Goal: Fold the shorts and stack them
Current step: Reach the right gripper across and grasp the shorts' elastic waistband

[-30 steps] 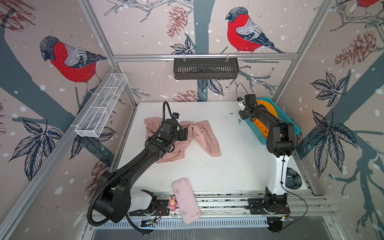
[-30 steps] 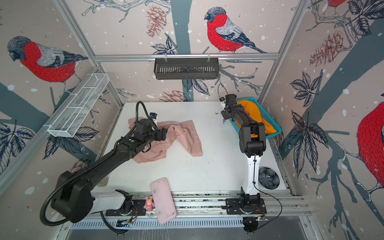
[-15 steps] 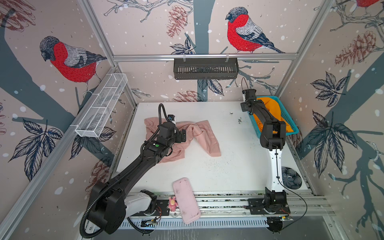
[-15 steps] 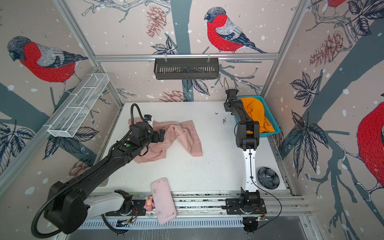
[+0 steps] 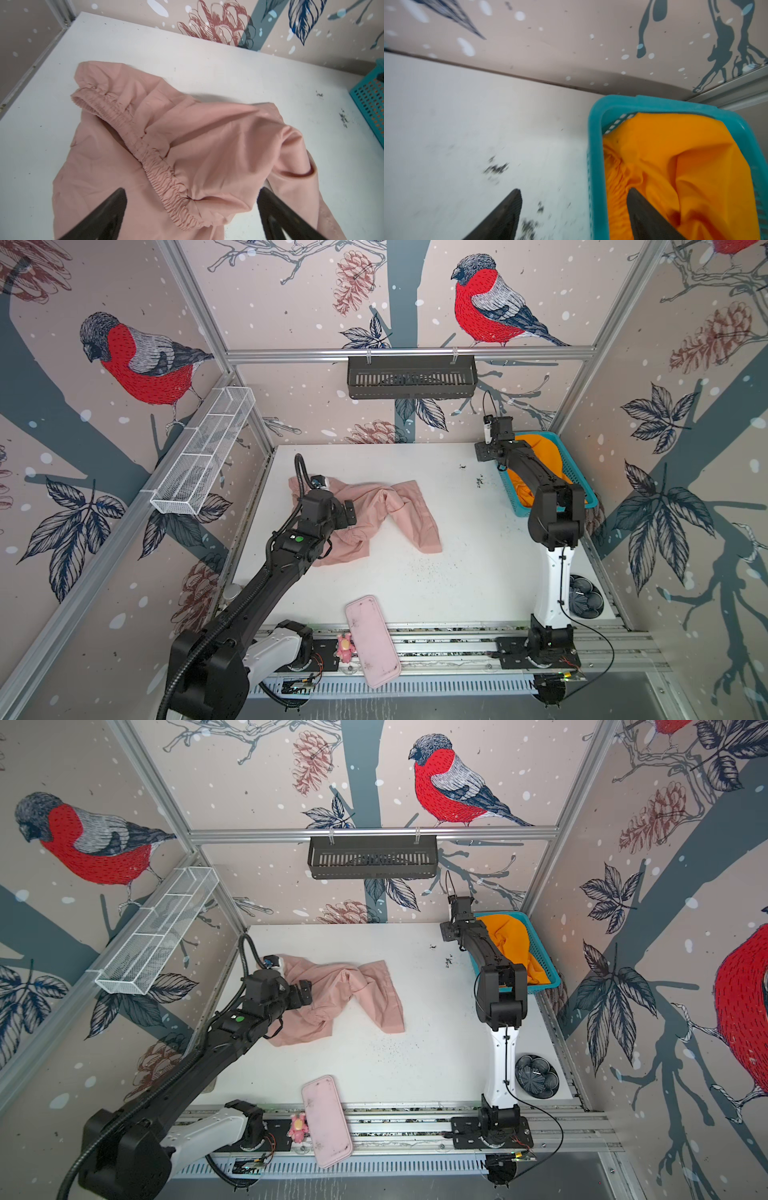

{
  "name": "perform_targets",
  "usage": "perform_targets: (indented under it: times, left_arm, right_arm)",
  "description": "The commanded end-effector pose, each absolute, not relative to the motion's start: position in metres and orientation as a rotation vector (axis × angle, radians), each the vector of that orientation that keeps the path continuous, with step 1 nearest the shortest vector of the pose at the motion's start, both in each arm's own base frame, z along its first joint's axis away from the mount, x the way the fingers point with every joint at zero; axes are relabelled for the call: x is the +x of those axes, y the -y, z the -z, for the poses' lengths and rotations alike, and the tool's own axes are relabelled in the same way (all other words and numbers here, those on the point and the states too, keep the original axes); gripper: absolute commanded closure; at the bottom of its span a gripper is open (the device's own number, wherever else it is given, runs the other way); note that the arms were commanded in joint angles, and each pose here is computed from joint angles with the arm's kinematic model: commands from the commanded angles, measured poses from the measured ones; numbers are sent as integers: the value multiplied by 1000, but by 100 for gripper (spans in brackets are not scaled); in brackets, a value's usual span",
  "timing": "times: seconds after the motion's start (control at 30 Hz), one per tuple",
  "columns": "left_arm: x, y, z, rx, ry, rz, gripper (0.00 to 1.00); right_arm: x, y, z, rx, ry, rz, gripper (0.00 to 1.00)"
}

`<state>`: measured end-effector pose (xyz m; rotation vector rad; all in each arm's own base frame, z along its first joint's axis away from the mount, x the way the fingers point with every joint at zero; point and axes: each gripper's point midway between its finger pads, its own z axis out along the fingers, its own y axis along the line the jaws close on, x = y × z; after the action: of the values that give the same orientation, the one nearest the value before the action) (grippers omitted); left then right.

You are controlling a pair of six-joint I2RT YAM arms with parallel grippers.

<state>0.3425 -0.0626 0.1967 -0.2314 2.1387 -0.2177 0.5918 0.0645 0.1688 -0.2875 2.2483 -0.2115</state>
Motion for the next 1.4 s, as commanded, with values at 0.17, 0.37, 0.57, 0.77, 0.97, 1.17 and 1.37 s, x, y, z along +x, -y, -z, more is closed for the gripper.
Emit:
perform_targets:
  times: [0.17,0.37,0.57,0.77,0.97,1.17,1.37]
  left_arm:
    - [341,6,-233,-424,-2091,259,2]
    - [337,-8,-259,-469,-2036,264,2]
    - [331,-15,-275,-464,-2031,247,2]
    - [322,-28,-270,-493,-2040,179,2]
    - [318,-37,-262,-514,-2050,147,2]
    - [315,-38,-257,-509,-2070,139,2]
    - [311,-43,-252,-516,-2064,114,2]
  right_arm:
    - [387,-305,-225,-928,-1878,-316,32]
    - [252,-429,-174,-1284,-1726,-500,41]
    - [220,-491,-121,-1426,-1715,-430,50]
    - [240,-511,-81,-1423,-1744,-303,53]
    - [267,-525,-65,-1393,-1765,-199,50]
    - [292,-528,-43,-1402,-1782,-84,50]
    - [308,-523,-28,-1368,-1794,-14,50]
